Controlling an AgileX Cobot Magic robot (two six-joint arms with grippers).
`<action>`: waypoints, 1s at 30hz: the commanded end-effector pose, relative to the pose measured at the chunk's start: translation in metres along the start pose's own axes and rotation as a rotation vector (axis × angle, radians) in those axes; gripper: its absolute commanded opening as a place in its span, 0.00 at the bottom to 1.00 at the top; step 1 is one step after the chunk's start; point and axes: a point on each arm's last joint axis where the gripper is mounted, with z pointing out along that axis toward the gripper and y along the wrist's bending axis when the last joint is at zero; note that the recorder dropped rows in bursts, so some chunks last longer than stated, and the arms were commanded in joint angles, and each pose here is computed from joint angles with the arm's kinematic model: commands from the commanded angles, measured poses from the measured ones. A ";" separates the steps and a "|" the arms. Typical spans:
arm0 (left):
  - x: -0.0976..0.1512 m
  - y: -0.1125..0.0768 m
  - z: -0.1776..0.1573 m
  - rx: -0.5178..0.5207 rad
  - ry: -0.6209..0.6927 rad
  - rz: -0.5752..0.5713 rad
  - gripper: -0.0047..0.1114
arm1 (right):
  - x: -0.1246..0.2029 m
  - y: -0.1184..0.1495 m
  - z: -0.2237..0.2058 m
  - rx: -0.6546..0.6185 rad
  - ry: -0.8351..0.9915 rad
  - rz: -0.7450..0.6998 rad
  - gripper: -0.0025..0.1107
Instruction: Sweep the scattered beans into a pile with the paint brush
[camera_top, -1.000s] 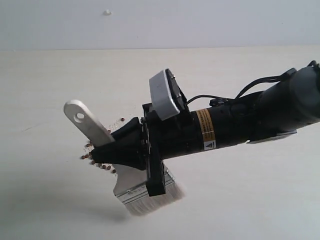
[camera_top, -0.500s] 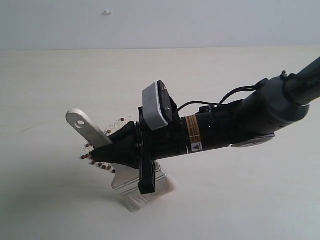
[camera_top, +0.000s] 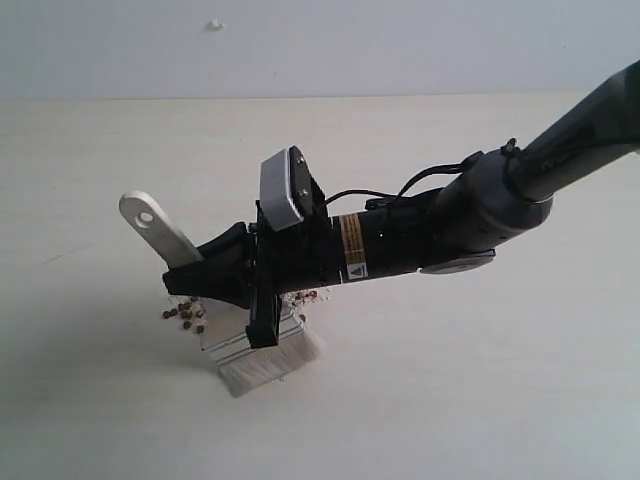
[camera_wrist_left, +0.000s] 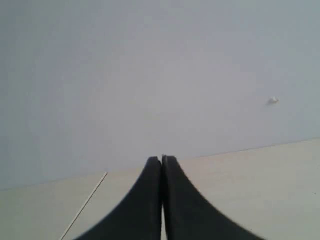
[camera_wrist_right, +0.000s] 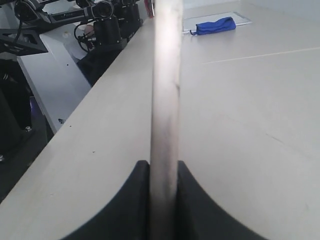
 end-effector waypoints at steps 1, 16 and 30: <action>0.001 -0.001 0.000 0.012 -0.003 -0.002 0.04 | -0.008 -0.013 -0.005 0.044 -0.035 -0.003 0.02; 0.001 -0.001 0.000 0.011 -0.003 -0.002 0.04 | -0.058 -0.008 -0.025 0.036 -0.090 0.235 0.02; 0.001 -0.001 0.000 0.011 -0.003 -0.002 0.04 | -0.047 0.021 -0.032 -0.216 0.220 -0.009 0.02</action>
